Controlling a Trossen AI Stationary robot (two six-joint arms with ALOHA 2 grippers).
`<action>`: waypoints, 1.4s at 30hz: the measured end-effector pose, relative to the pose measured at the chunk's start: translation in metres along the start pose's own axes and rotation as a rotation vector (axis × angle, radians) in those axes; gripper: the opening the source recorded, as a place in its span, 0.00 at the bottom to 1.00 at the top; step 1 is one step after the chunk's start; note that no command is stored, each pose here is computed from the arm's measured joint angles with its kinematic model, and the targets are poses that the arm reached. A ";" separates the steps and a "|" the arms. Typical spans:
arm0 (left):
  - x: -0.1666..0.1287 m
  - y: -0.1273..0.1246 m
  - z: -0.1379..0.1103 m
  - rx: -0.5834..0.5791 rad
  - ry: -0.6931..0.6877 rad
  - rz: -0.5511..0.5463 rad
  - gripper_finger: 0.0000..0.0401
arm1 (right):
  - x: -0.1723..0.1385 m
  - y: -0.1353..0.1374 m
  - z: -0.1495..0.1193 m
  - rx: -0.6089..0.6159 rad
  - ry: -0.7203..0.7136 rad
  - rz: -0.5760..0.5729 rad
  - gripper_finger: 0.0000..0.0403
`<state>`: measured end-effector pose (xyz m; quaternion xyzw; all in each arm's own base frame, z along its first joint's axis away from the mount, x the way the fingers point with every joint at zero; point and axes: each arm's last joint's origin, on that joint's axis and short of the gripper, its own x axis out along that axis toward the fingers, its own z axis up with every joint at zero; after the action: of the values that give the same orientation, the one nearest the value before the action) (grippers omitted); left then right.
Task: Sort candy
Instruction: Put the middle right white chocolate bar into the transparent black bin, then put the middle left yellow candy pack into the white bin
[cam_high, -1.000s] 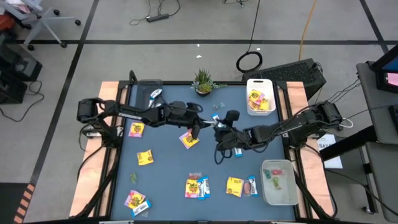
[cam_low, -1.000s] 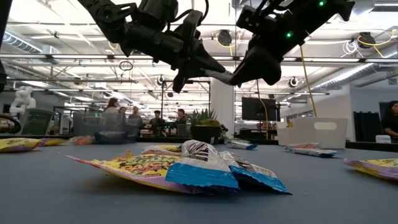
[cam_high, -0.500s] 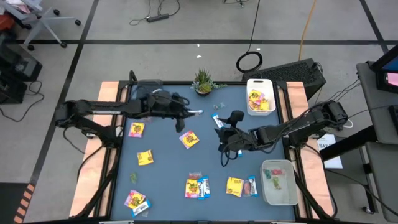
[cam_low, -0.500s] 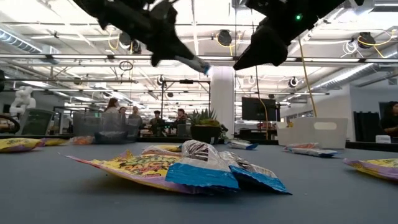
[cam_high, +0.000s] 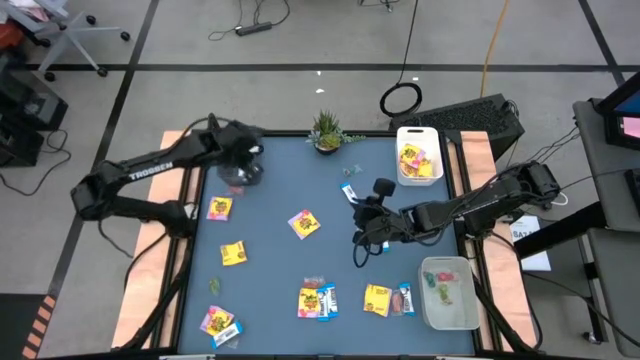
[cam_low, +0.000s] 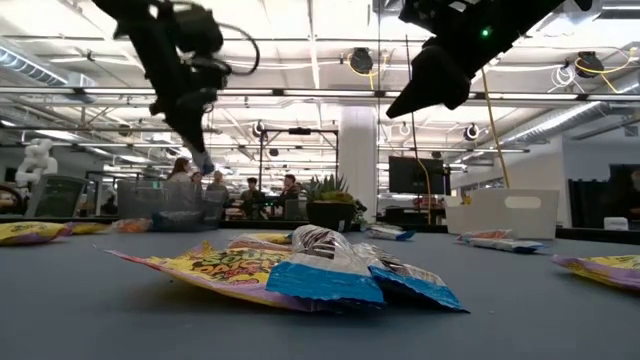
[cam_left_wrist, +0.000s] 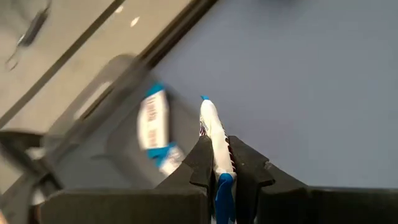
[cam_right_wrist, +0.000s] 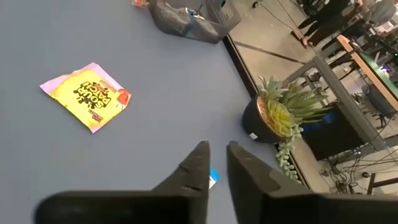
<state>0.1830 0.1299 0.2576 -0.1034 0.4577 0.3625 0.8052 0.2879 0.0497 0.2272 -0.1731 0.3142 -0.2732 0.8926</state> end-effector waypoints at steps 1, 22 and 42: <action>0.006 0.006 0.000 -0.005 0.022 0.018 0.08 | 0.000 0.000 0.000 -0.002 0.000 0.006 0.06; 0.073 0.052 -0.002 0.048 0.229 0.170 0.22 | 0.000 0.001 0.000 -0.002 0.000 0.024 0.00; -0.046 -0.017 -0.026 0.299 -0.007 -0.054 0.32 | 0.028 0.027 -0.022 0.149 -0.106 0.190 0.00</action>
<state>0.1627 0.0818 0.2776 0.0064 0.5009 0.2687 0.8227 0.3019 0.0509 0.1846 -0.0897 0.2602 -0.2003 0.9403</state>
